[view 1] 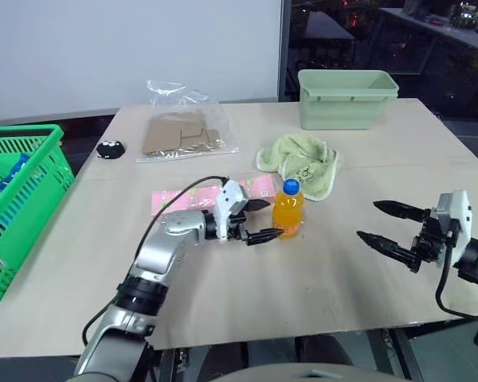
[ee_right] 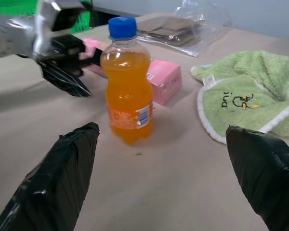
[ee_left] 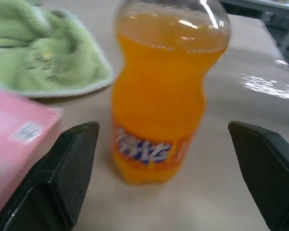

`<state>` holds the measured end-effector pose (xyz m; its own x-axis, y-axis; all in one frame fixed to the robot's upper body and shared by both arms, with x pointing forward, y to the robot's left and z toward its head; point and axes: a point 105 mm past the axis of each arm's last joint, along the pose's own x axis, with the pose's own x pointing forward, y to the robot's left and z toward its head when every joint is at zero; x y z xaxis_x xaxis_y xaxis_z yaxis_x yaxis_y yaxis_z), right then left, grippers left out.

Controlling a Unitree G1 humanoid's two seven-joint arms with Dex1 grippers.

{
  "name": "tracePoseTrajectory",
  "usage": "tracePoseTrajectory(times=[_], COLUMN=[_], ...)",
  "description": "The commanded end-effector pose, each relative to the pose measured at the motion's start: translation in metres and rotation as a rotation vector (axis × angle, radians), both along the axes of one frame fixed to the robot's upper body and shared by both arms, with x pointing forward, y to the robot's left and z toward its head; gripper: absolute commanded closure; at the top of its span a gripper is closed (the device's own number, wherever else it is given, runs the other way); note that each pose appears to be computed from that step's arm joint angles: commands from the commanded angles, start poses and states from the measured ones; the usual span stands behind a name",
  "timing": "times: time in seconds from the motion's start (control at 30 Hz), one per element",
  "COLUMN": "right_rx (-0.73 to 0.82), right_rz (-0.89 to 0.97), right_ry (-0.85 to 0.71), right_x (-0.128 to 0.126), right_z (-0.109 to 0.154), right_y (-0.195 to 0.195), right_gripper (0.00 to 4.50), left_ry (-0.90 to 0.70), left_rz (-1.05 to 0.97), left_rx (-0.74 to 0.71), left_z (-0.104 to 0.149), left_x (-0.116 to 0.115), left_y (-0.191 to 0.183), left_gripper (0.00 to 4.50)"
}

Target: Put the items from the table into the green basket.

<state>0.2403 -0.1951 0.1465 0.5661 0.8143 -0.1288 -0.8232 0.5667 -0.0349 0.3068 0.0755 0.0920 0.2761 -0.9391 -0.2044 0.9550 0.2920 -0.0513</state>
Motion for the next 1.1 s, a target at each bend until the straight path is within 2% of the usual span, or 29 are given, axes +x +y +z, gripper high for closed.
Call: tracePoseTrajectory(times=[0.03,0.33,0.57,0.7,0.77,0.97,1.1], right_rx=[-0.017,-0.051,-0.031,-0.027,-0.026,-0.022,0.014], right_rz=[-0.01,-0.069,-0.077,-0.094,-0.098,-0.104,-0.083], right_ry=[-0.057,-0.053,-0.038,-0.047,-0.051,-0.052,-0.057], right_x=[-0.003,-0.012,-0.017,-0.017,-0.018,-0.019,-0.02], right_z=[0.015,0.016,0.016,0.017,0.019,0.019,0.024], right_y=[-0.003,-0.009,-0.007,-0.009,-0.01,-0.012,-0.008], right_gripper=[0.0,0.0,0.0,0.0,0.0,0.0,0.0], left_ry=[-0.042,-0.041,-0.092,-0.134,-0.141,-0.152,-0.165], left_rz=[-0.074,-0.13,-0.112,-0.097,-0.099,-0.094,-0.041], left_rx=[-0.008,-0.002,-0.005,-0.012,-0.016,-0.016,-0.069], left_z=[0.007,-0.008,-0.008,-0.01,-0.011,-0.012,0.002], left_x=[0.004,0.014,0.025,0.03,0.031,0.032,0.039], left_y=[-0.007,-0.033,-0.043,-0.051,-0.053,-0.053,-0.049], left_gripper=[0.05,0.05,0.05,1.05,1.27,1.35,1.35])
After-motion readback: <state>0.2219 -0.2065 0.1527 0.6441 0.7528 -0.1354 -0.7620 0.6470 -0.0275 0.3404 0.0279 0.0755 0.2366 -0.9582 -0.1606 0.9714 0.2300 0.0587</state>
